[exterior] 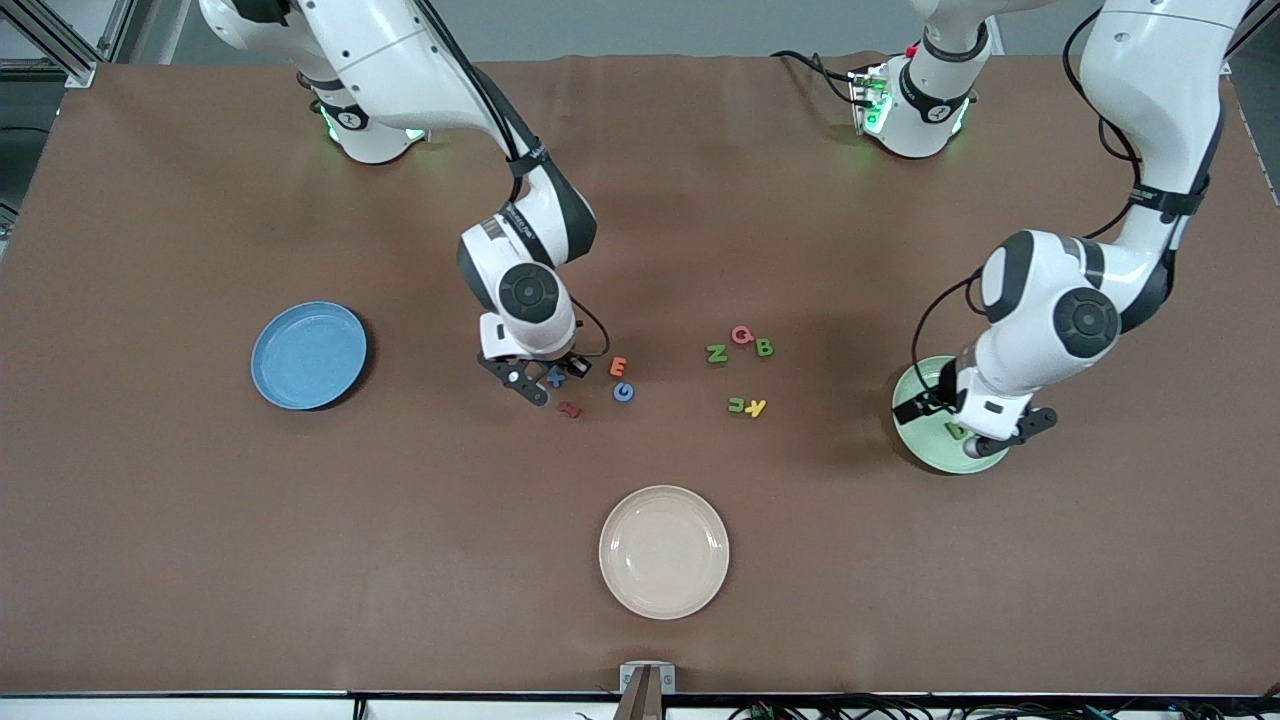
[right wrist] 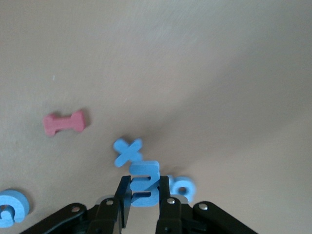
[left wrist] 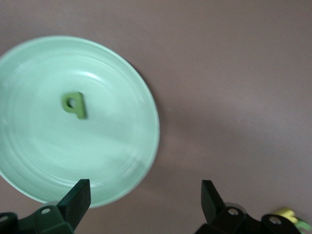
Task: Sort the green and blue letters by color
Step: 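Place the blue m on the blue plate while the left gripper grasps green B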
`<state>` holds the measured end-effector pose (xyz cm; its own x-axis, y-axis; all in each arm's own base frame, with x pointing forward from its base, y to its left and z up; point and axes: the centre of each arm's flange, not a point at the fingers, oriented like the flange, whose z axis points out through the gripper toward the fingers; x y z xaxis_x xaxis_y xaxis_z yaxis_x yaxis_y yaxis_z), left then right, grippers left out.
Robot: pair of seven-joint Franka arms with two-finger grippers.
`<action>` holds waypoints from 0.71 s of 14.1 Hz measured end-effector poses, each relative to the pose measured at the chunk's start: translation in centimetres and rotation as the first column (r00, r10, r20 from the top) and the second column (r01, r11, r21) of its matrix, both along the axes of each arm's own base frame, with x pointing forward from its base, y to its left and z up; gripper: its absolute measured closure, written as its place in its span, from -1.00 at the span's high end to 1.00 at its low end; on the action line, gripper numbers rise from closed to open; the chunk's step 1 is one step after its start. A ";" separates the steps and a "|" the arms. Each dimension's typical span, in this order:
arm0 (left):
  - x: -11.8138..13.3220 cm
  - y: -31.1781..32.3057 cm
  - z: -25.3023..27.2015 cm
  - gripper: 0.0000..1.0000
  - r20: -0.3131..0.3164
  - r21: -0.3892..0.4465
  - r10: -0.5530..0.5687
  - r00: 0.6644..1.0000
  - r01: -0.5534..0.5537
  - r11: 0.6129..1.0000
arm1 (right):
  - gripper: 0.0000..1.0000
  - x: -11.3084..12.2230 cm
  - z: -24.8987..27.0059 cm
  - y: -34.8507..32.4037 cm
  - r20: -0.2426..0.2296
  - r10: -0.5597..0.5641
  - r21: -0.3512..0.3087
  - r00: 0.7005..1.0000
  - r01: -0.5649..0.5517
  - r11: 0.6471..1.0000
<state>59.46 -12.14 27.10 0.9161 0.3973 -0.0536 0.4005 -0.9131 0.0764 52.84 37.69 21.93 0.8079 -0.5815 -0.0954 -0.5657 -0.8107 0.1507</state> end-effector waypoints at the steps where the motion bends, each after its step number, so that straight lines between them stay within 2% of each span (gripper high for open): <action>1: -0.4 -1.9 0.1 0.96 -0.006 -0.008 0.014 1.000 -0.014 1.000 | -0.46 1.0 1.7 -1.3 -0.024 0.022 0.001 0.999 -0.022 1.000; 2: -1.1 -3.9 0.2 0.96 -0.013 -0.012 0.028 1.000 -0.028 1.000 | -0.46 1.9 3.6 -3.1 -0.049 0.050 0.007 0.998 -0.050 0.999; 3: -1.8 -6.0 0.0 0.86 -0.023 -0.011 0.043 0.999 -0.044 0.999 | -0.46 2.7 5.4 -5.3 -0.068 0.082 0.013 0.994 -0.081 0.997; 4: -2.7 -8.0 -0.2 0.75 -0.034 -0.007 0.063 0.997 -0.063 0.998 | -0.46 3.5 7.1 -7.7 -0.082 0.118 0.013 0.990 -0.117 0.993; 6: -4.7 -11.6 -1.0 0.72 -0.057 0.005 0.092 0.994 -0.091 0.996 | -0.46 4.6 9.3 -13.4 -0.092 0.190 0.019 0.977 -0.189 0.982; 10: -8.0 -15.4 -3.2 0.65 -0.046 -0.010 0.091 0.995 -0.091 0.996 | -0.46 4.6 11.0 -25.0 -0.114 0.328 0.071 0.938 -0.321 0.944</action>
<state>51.44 -27.50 23.94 0.8727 0.4780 -0.0996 0.4852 -0.8719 0.0667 57.42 12.69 32.92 0.9320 -0.2817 -0.2282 -0.2504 -0.9554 0.1565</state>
